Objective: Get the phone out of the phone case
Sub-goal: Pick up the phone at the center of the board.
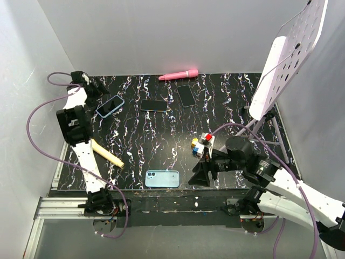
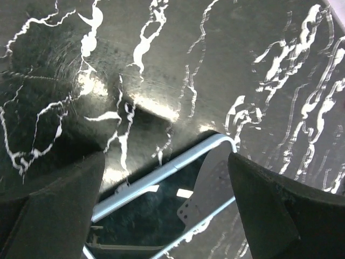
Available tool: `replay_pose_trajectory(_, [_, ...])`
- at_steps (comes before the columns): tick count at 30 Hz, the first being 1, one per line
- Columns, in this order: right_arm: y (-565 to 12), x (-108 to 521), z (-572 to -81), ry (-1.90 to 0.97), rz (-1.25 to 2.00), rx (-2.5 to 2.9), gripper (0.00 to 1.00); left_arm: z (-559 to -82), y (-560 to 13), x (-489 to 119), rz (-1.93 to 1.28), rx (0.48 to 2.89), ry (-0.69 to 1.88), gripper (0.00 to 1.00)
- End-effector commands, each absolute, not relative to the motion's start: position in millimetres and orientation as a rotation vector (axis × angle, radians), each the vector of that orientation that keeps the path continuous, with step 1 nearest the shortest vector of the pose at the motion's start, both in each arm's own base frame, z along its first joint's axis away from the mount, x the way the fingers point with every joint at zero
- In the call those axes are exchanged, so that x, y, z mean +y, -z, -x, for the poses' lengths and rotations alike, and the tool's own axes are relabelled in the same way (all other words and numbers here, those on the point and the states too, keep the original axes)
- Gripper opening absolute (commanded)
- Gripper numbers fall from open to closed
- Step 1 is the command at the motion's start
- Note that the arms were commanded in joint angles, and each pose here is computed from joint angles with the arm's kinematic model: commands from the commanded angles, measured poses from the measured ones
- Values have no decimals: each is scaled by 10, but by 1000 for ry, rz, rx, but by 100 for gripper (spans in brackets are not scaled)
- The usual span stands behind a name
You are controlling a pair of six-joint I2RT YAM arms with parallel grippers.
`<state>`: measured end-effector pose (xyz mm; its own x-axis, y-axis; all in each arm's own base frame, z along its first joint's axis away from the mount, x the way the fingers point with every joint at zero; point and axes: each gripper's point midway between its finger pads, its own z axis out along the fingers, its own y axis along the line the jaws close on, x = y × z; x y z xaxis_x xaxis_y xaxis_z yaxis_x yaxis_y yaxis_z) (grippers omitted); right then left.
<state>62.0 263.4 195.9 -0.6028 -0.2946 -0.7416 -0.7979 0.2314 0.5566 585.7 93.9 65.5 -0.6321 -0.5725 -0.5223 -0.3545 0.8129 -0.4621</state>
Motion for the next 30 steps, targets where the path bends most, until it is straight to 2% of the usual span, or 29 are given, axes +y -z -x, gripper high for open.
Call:
replay_pose_trajectory(1, [-2008, 2561, -580, -1363, 956, 2016, 78, -5919, -689, 848, 607, 2340, 472, 98])
replay_pose_trajectory(8, [-1899, 2560, -565, -1390, 917, 2018, 78, -5484, -563, 595, 525, 2470, 472, 98])
replay_pose_trajectory(19, [-1931, 2596, -525, -1441, 933, 1969, 78, -4643, -208, 110, 267, 2748, 177, 98])
replay_pose_trajectory(27, [-1866, 2504, -519, -1428, 861, 1976, 78, -4712, 31, 128, 279, 2810, -250, 98])
replay_pose_trajectory(30, [-1855, 2473, -522, -1417, 841, 1985, 78, -4747, 116, 190, 276, 2852, -334, 97])
